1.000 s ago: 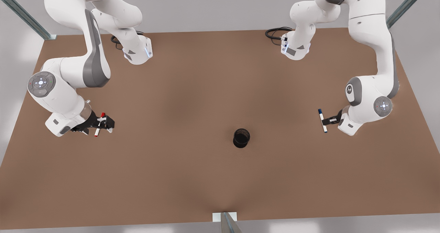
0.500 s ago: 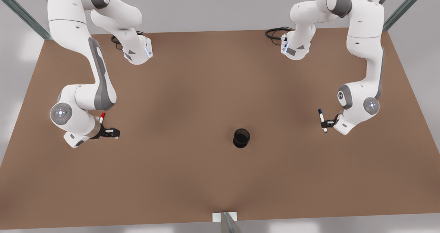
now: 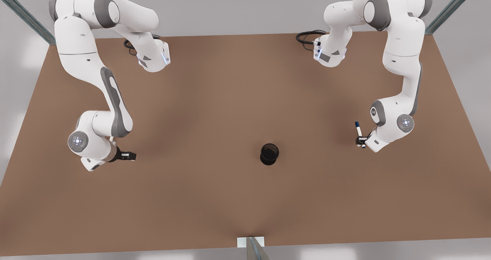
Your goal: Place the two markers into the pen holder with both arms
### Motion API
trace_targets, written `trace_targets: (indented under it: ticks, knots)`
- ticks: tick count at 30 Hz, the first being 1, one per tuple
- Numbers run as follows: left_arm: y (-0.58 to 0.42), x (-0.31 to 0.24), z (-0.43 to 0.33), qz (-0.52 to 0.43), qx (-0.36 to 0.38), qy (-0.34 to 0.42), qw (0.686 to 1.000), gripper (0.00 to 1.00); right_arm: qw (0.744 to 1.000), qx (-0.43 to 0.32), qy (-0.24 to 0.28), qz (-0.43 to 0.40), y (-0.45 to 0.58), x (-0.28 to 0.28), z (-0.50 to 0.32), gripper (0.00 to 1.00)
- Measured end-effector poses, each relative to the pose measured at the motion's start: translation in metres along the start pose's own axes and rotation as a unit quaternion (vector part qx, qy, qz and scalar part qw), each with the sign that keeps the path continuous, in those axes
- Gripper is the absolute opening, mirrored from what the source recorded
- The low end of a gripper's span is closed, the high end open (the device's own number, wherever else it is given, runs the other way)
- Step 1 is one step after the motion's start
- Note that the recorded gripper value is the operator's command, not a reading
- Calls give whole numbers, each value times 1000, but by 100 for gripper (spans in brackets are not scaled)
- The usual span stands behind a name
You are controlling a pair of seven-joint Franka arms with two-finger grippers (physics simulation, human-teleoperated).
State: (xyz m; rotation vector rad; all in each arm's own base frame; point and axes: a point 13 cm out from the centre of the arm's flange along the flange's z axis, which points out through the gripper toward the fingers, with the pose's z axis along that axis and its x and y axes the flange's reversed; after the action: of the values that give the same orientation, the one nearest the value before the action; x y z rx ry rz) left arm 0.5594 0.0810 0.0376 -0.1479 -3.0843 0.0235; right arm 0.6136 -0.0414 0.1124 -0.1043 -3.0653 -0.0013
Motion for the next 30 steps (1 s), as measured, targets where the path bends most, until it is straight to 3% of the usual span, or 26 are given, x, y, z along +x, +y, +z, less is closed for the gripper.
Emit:
trace_targets:
  ticks: [1, 4, 11, 17, 21, 24, 27, 30]
  knots:
    - [0, 0, 0, 3, 0, -1, 1000, 52, 1000, 0, 0, 1, -2, -2, 7, 100]
    - [0, -1, 0, 11, -1, -3, 1000, 47, 1000, -2, -3, 6, -8, -12, 26, 100]
    - [1, -1, 2, 25, -1, -3, 1000, 43, 999, -25, -2, 39, -51, -3, 42, 100]
    - [1, -3, 2, 31, -1, -4, 1000, 23, 998, -31, -1, 50, -83, 7, 49, 100]
    - [-1, -11, -8, 24, 2, -15, 1000, 21, 998, -31, -4, 46, -93, 7, 50, 100]
    - [-12, -45, -63, 30, 1, -48, 998, 21, 998, -33, 0, 48, -104, 14, 56, 100]
    - [-112, -118, -170, 89, 3, -101, 991, 21, 998, -36, -1, 55, -125, 21, 56, 100]
    - [-246, -139, -250, 139, 21, -113, 984, 21, 998, -38, 1, 50, -131, 26, 58, 87]
